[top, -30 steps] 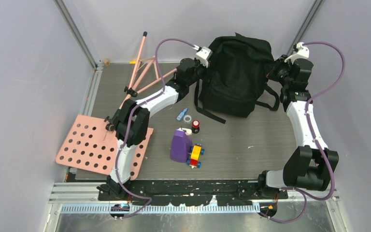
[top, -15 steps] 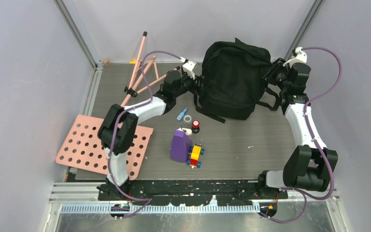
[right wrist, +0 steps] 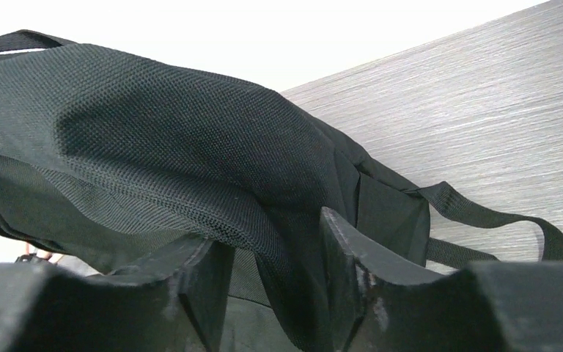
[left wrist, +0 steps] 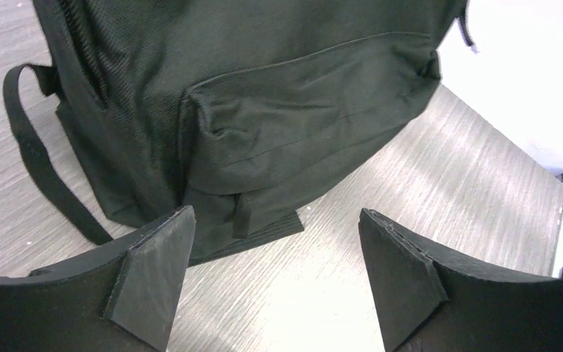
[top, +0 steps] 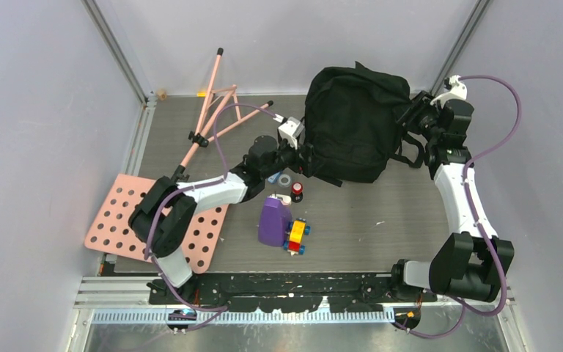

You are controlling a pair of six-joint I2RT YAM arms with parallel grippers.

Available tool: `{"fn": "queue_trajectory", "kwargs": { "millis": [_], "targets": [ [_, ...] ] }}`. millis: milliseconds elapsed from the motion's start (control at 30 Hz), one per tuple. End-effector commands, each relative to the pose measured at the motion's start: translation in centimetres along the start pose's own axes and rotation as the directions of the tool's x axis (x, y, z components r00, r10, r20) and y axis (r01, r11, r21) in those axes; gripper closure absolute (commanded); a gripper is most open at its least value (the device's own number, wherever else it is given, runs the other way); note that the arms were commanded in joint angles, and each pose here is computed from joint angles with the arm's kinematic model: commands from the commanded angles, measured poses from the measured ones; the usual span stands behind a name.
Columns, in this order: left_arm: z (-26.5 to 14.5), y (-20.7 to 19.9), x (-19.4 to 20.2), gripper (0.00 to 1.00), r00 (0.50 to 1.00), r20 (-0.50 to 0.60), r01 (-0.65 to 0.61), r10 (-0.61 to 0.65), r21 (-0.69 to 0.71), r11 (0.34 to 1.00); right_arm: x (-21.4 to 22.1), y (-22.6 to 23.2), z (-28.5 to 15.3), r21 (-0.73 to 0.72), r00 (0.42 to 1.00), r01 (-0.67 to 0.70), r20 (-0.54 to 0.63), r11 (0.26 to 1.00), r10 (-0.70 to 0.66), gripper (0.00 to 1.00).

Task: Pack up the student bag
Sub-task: Adjust the student bag at the center of the board.

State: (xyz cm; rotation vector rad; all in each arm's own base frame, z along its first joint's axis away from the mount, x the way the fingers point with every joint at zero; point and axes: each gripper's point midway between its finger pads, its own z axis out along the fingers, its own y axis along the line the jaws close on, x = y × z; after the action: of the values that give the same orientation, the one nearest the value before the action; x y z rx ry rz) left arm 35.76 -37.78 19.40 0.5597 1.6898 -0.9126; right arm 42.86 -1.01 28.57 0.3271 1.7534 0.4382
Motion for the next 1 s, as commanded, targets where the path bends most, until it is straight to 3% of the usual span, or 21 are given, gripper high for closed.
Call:
{"fn": "queue_trajectory", "kwargs": {
  "millis": [0, 200, 533, 833, 967],
  "targets": [
    [0.8, 1.5, -0.9, 0.17, 1.0, 0.025, 0.008, -0.007, -0.061, 0.998, -2.2, 1.6, -1.4, -0.04, 0.998, 0.021, 0.058, 0.999, -0.019, 0.46],
    [1.8, 2.0, 0.6, 0.34, 0.999, -0.017, 0.034, -0.036, -0.073, 0.997, -2.5, 2.0, -2.3, -0.035, 0.998, 0.039, 0.057, 0.999, -0.037, 0.34],
    [4.1, 2.2, 3.0, 0.39, 0.996, -0.087, 0.017, -0.024, -0.085, 0.996, -2.1, 3.3, -2.7, -0.105, 0.998, 0.068, 0.026, 0.992, -0.065, 0.29],
    [4.8, 0.8, 5.0, 0.81, 0.993, -0.118, -0.007, -0.002, -0.075, 0.997, -1.6, 3.1, -2.3, -0.101, 0.997, 0.079, -0.001, 0.992, -0.08, 0.3],
    [4.7, -1.2, 5.5, 0.94, 0.992, -0.122, 0.031, -0.039, -0.072, 0.997, -1.8, 2.6, -2.1, -0.064, 0.998, 0.053, 0.021, 0.997, -0.052, 0.37]
  ]
}}
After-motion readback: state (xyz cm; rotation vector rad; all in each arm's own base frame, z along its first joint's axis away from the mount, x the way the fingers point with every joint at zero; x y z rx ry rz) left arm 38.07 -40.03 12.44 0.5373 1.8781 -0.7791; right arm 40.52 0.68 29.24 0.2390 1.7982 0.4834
